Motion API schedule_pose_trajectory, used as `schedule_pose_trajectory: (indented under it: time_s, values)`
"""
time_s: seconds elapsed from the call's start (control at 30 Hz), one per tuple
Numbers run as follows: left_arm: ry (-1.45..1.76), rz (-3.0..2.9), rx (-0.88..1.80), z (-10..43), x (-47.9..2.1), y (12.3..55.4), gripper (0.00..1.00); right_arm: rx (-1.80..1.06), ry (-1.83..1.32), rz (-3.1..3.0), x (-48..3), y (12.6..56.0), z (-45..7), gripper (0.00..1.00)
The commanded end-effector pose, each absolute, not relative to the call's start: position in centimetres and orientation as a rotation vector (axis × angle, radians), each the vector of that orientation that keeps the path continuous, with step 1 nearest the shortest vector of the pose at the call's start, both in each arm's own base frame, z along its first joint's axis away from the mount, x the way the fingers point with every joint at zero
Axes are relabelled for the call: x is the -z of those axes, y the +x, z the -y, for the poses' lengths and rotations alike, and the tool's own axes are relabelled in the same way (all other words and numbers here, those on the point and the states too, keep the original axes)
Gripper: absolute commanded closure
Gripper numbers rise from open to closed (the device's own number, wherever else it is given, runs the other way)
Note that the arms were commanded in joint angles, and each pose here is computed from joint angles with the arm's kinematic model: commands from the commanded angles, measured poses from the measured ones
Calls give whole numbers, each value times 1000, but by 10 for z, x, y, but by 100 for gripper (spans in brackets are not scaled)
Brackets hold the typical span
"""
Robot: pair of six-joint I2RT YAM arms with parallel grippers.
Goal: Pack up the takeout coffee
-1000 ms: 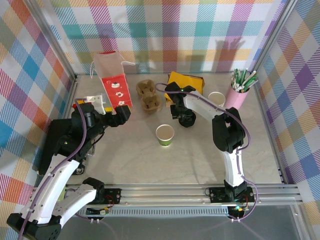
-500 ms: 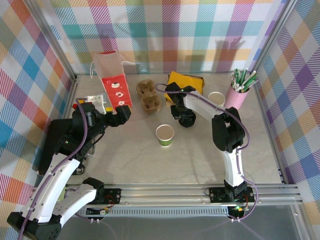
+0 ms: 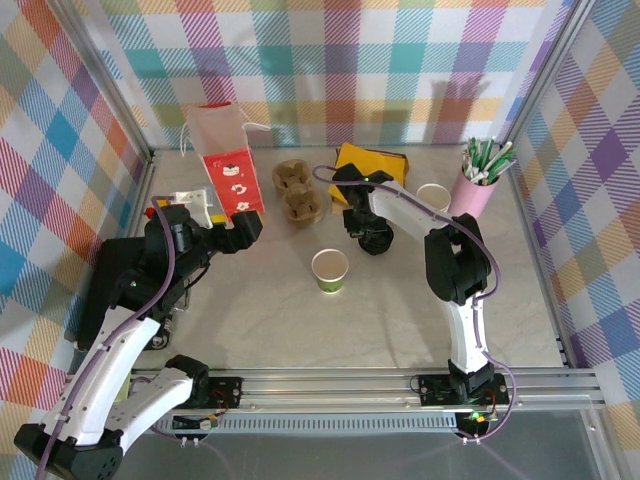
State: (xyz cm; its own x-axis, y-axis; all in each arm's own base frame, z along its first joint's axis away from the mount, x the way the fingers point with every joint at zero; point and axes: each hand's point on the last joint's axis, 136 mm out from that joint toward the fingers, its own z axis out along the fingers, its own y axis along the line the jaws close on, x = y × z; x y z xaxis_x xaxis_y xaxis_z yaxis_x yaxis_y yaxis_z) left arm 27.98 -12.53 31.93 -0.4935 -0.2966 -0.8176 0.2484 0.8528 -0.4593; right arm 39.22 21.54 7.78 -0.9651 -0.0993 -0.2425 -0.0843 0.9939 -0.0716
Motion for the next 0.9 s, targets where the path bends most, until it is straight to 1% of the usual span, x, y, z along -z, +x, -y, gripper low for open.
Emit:
schedule_pose_trajectory:
  time_s: [0.0, 0.13, 0.27, 0.43, 0.57, 0.67, 0.87]
  values:
    - [-8, -1986, 666, 129, -317, 276, 7, 93, -150, -2911, -74, 391, -213, 79]
    - [-7, -1984, 667, 129, -318, 275, 7, 77, -154, -2906, -77, 390, -215, 86]
    - [-5, -1982, 668, 129, -319, 274, 7, 54, -149, -2888, -88, 389, -215, 89]
    - [8, -1979, 677, 131, -320, 273, 7, -32, -144, -2843, -117, 384, -217, 90]
    - [53, -1965, 723, 139, -323, 271, 7, -167, -122, -2795, -151, 373, -222, 91]
    - [109, -1946, 783, 151, -326, 269, 8, -336, -122, -2746, -181, 362, -233, 91]
    - [257, -1930, 861, 191, -327, 263, 11, -814, -114, -2619, -243, 334, -269, 91]
